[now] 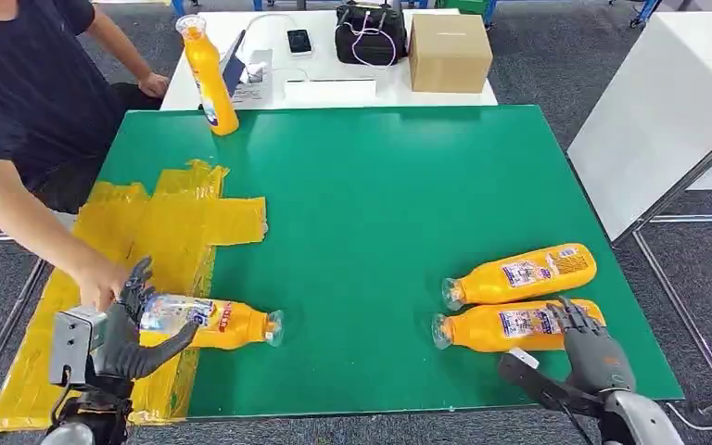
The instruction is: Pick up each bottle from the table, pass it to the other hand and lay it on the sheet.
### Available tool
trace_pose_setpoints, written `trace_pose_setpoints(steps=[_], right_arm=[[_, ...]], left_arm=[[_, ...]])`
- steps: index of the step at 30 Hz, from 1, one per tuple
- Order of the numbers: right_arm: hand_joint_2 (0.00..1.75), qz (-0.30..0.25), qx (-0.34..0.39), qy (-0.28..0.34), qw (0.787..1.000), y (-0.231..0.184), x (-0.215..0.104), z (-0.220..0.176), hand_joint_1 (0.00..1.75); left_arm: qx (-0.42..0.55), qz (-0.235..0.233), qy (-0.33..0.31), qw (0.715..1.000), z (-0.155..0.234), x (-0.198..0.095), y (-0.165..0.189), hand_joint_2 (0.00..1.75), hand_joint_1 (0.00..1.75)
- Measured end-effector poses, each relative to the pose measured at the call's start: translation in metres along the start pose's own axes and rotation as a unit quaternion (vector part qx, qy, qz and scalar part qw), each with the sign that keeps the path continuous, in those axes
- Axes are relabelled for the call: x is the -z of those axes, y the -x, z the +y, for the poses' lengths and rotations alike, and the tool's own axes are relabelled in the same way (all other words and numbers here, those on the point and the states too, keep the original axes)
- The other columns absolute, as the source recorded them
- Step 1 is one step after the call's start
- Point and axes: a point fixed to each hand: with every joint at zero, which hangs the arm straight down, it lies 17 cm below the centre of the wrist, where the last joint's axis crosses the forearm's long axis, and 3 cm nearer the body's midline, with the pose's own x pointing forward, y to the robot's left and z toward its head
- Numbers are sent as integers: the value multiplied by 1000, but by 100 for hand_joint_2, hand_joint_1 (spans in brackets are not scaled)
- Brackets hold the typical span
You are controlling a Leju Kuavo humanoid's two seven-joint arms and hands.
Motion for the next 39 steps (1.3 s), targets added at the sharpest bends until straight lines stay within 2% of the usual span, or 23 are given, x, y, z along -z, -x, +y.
trace_pose_setpoints(steps=[17, 27, 28, 29, 30, 39], right_arm=[[175, -14, -26, -10, 1000, -15, 24, 6, 0], [175, 0, -104, -66, 992, 8, 39, 19, 0], [175, 1, -110, -70, 991, 10, 40, 20, 9], [175, 1, -116, -75, 990, 13, 40, 21, 124], [175, 1, -125, -84, 988, 16, 39, 24, 175], [175, 2, -161, -168, 973, 60, 24, 50, 175]], left_arm=[[-1, 3, 2, 1000, -2, 0, 1, 175, 0], [-11, -1, 8, 1000, -8, 6, -6, 175, 0], [-11, -2, 8, 1000, -8, 6, -6, 175, 0], [-11, -2, 8, 1000, -8, 7, -7, 175, 0], [-11, -3, 8, 1000, -8, 7, -7, 175, 0], [-18, -11, 21, 1000, -16, 17, -12, 175, 0]])
